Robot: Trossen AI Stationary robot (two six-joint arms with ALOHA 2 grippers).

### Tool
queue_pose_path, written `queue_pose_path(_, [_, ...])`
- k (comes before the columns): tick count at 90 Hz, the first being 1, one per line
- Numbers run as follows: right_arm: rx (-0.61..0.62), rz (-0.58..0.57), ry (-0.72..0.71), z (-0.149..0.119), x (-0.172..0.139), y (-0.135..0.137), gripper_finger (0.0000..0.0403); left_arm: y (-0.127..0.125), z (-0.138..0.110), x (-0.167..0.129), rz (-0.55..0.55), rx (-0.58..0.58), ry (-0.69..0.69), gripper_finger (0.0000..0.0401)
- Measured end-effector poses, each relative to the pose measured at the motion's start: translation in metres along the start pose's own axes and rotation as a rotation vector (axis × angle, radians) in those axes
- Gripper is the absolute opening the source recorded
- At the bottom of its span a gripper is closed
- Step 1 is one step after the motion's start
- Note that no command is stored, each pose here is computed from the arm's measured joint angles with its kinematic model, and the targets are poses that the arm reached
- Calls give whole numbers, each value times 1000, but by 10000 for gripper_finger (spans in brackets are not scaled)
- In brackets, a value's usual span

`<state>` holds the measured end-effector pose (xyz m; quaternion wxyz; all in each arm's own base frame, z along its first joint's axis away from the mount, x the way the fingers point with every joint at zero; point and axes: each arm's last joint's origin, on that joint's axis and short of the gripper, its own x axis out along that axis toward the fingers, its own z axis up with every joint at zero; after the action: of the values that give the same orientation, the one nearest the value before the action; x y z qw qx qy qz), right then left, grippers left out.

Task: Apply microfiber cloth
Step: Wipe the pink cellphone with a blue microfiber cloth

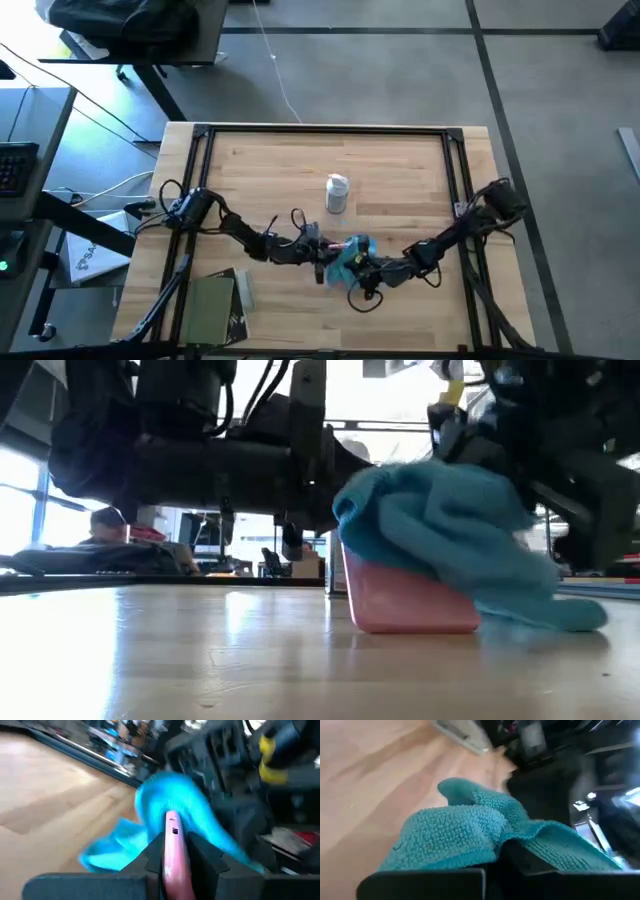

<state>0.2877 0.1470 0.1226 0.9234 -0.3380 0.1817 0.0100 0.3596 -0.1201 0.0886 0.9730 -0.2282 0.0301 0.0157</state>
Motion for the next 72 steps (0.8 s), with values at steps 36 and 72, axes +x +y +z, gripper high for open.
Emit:
queue_pose_path(36, [227,114,-106,-13,-4,19,0,7,4,3,-51,-27,21,42])
queue_pose_path(72, [335,76,-146,-17,-6,43,0,6,8,4,-95,-24,-9,41])
